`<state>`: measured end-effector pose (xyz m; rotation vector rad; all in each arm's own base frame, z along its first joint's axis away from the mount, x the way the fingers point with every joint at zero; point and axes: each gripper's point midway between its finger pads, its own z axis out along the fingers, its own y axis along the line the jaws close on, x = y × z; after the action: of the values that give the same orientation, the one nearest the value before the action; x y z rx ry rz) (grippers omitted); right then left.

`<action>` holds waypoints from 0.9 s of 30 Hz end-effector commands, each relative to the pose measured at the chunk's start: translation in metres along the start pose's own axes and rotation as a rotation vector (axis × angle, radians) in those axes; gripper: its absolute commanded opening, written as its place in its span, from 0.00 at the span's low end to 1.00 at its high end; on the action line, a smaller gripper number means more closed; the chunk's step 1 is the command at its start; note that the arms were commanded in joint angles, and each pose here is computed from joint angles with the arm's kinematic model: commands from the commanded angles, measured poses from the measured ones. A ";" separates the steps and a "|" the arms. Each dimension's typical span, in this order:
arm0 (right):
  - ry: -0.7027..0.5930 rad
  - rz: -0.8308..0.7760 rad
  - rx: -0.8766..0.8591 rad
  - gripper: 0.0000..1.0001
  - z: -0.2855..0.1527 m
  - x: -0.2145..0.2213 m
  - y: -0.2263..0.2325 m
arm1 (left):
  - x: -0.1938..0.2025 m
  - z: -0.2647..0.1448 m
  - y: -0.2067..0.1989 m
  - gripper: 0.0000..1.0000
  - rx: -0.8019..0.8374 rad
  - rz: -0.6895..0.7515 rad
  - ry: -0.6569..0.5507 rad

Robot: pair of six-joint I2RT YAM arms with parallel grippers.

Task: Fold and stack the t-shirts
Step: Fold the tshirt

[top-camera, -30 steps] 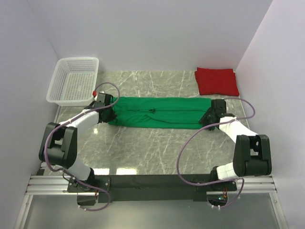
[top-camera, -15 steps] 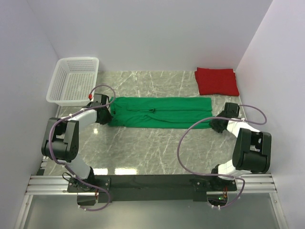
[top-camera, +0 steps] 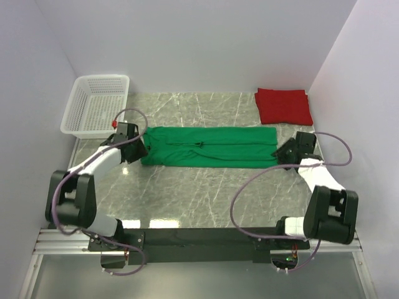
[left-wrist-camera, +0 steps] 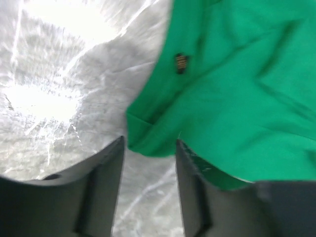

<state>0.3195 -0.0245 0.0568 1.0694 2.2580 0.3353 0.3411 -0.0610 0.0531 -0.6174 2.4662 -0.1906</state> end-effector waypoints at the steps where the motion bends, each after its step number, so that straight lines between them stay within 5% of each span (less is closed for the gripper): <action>1: -0.023 -0.035 -0.185 0.57 -0.026 0.002 0.059 | -0.022 -0.031 -0.017 0.53 0.092 0.002 -0.085; 9: 0.153 -0.010 -0.420 0.66 -0.038 0.090 0.145 | -0.032 -0.076 0.001 0.90 0.085 0.059 -0.224; 15: 0.197 0.029 -0.477 0.66 -0.034 0.123 0.190 | -0.011 -0.077 0.024 0.89 0.052 0.095 -0.237; 27: 0.274 0.040 -0.380 0.66 0.004 0.179 0.206 | -0.022 -0.074 0.016 0.86 0.075 0.115 -0.273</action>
<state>0.3356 0.2370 0.0606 0.8727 2.3715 0.9132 0.2973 -0.0378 0.1086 -0.4599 2.2652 -0.1453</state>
